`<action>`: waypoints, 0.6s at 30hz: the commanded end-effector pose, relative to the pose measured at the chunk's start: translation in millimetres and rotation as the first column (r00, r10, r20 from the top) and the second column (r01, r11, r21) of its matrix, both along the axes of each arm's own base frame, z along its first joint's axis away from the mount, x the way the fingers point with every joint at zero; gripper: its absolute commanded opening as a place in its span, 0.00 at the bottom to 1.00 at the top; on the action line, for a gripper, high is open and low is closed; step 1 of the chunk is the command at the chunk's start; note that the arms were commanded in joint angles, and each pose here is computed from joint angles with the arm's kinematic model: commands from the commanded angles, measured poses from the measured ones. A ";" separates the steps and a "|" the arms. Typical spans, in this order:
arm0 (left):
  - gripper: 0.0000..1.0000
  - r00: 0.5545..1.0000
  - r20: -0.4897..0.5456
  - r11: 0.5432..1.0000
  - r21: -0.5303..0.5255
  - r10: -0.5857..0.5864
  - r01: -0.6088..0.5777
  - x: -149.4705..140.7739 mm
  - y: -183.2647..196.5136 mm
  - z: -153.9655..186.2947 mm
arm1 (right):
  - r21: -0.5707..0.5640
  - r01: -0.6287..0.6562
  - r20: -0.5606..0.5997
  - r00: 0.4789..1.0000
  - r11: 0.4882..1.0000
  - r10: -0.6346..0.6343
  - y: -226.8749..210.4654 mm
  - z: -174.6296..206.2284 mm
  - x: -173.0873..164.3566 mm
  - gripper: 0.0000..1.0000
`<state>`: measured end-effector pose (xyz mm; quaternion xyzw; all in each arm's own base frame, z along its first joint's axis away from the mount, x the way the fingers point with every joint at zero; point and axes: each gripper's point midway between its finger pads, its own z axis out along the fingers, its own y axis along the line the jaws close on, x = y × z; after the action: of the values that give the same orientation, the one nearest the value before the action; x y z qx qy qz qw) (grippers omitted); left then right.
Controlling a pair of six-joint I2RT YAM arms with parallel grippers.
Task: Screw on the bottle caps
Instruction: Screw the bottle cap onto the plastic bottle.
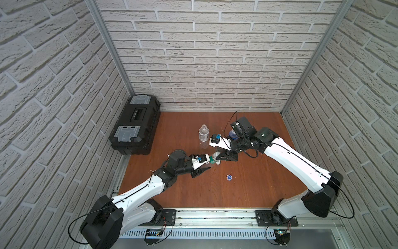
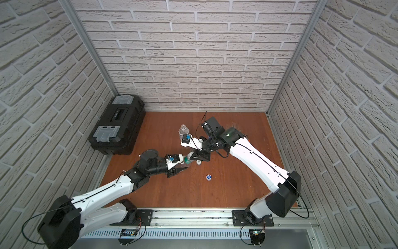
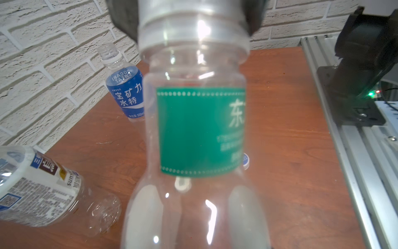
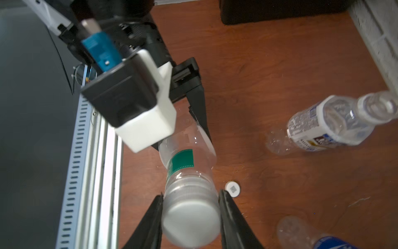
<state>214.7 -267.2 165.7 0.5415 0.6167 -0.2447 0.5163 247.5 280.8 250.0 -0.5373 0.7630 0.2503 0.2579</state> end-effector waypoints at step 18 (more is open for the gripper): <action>0.50 0.959 0.179 0.971 -0.135 0.219 -0.197 25.0 -2.4 34.8 | 0.429 0.562 -0.091 0.806 0.707 -0.585 -30.8 97.4 37.2 0.62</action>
<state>234.0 -269.2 184.4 0.5053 0.6010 -0.1522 0.6003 286.7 248.8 314.8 -0.1796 0.8611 0.2886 0.3780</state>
